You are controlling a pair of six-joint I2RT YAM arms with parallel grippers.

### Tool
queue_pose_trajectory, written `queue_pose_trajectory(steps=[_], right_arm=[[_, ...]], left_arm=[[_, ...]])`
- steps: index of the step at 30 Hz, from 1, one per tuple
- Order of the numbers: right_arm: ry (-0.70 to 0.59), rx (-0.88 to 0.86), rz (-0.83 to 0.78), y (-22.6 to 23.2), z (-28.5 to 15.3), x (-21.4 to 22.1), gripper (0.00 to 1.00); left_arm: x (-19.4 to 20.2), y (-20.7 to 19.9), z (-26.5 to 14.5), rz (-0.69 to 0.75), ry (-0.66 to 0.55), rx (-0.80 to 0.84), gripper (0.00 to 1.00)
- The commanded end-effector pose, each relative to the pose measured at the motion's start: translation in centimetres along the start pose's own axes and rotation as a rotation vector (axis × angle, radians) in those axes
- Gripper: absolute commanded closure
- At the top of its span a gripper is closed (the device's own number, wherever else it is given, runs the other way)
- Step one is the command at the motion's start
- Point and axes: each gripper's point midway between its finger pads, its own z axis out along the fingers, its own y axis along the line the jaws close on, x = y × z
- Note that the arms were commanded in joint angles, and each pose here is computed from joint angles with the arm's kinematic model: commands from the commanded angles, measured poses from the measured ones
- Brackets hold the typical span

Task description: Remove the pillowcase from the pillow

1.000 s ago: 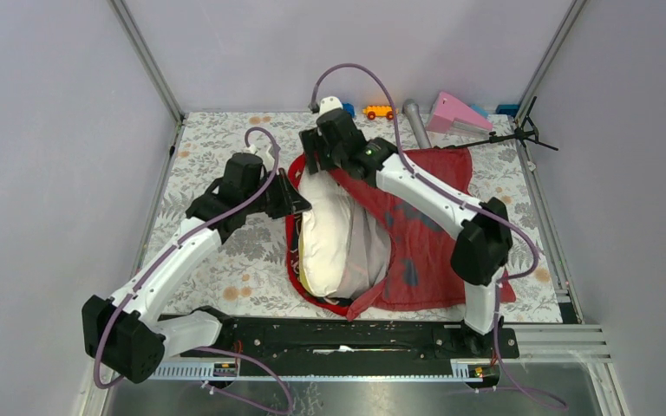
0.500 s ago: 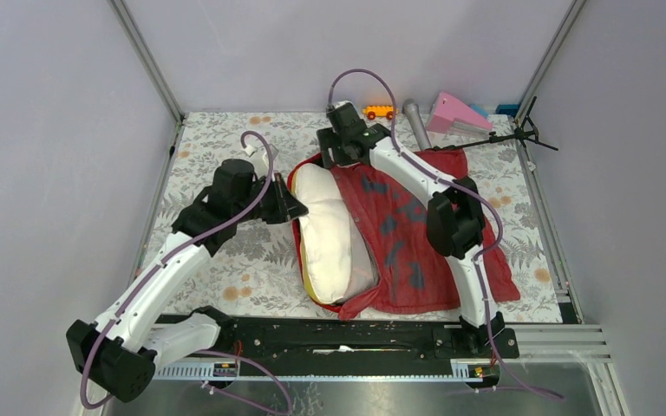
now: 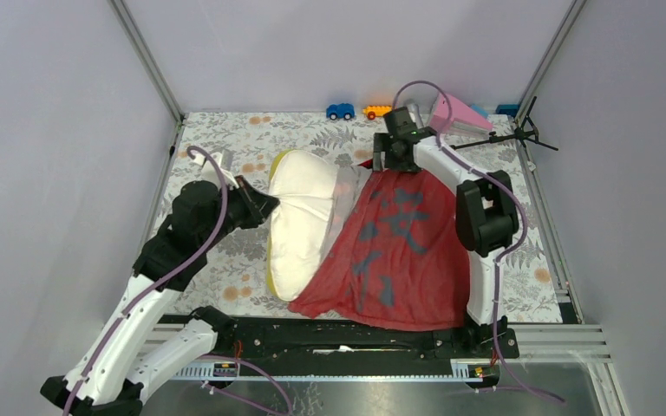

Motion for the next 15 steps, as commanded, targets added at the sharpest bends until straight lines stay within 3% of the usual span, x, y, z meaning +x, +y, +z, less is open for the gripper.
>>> queue_pose_trajectory(steps=[1,6,15], right_arm=[[-0.087,0.169,0.169,-8.2,-1.5,-3.3,0.07],[-0.117,0.127,0.200,-8.3,-3.7,-4.1,0.04],[-0.243,-0.033,0.036,-1.2,-12.3,-5.8,0.00]], left_arm=[[-7.6,0.2,-4.2,-0.083,-0.378,-0.057,1.00],[-7.9,2.6,-5.3,-0.132,-0.446,-0.168,1.00],[-2.4,2.2,2.9,-0.115,-0.116,-0.149,1.00]])
